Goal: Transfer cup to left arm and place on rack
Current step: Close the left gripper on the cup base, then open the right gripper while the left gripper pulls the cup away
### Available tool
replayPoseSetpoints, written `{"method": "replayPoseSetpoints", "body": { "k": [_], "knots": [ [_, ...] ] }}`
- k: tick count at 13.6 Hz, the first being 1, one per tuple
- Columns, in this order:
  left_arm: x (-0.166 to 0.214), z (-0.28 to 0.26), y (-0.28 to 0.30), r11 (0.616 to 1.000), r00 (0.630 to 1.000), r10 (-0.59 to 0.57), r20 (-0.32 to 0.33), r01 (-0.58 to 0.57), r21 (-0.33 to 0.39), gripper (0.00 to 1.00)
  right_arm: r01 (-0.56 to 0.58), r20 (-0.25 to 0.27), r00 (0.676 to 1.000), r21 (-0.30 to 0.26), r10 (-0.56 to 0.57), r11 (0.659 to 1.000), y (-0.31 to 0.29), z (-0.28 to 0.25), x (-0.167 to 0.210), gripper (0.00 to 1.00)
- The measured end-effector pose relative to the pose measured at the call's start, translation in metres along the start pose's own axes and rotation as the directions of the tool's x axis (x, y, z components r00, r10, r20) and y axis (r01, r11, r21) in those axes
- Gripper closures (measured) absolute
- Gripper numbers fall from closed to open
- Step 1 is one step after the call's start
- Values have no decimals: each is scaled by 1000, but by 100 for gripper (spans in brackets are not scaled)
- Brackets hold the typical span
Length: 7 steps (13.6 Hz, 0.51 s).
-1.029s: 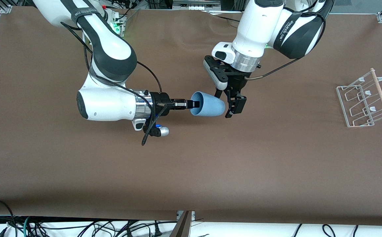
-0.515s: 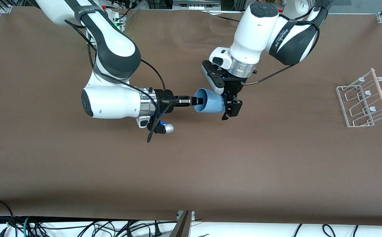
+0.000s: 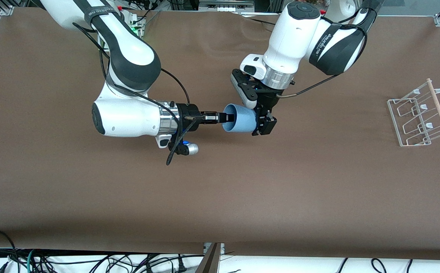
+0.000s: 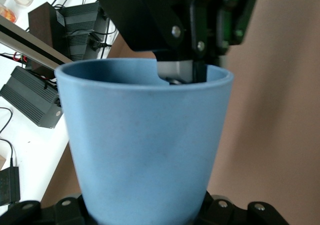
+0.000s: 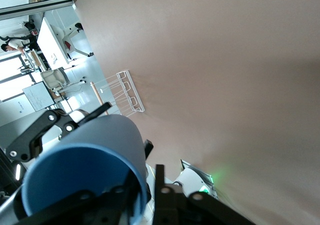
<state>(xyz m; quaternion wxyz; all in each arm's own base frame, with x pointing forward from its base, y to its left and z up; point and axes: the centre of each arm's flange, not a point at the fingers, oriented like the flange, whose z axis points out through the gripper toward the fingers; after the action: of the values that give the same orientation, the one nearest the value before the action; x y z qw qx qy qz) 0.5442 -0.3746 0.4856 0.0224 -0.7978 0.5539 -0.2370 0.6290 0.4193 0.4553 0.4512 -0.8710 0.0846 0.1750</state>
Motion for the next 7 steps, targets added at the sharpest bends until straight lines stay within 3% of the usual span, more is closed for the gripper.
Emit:
{"method": "replayPoseSetpoints", "body": {
  "k": [4,7],
  "knots": [
    [-6,-11,-18,999,1000,-24,-6,24,28,34,-14,-21,1000,11,15,1000,6,-16,10,34],
    [-33,-25,-50,995,995,-91,50,88,44,38,-46,-56,997,33,48,998,23,-62,32,5]
  ]
}}
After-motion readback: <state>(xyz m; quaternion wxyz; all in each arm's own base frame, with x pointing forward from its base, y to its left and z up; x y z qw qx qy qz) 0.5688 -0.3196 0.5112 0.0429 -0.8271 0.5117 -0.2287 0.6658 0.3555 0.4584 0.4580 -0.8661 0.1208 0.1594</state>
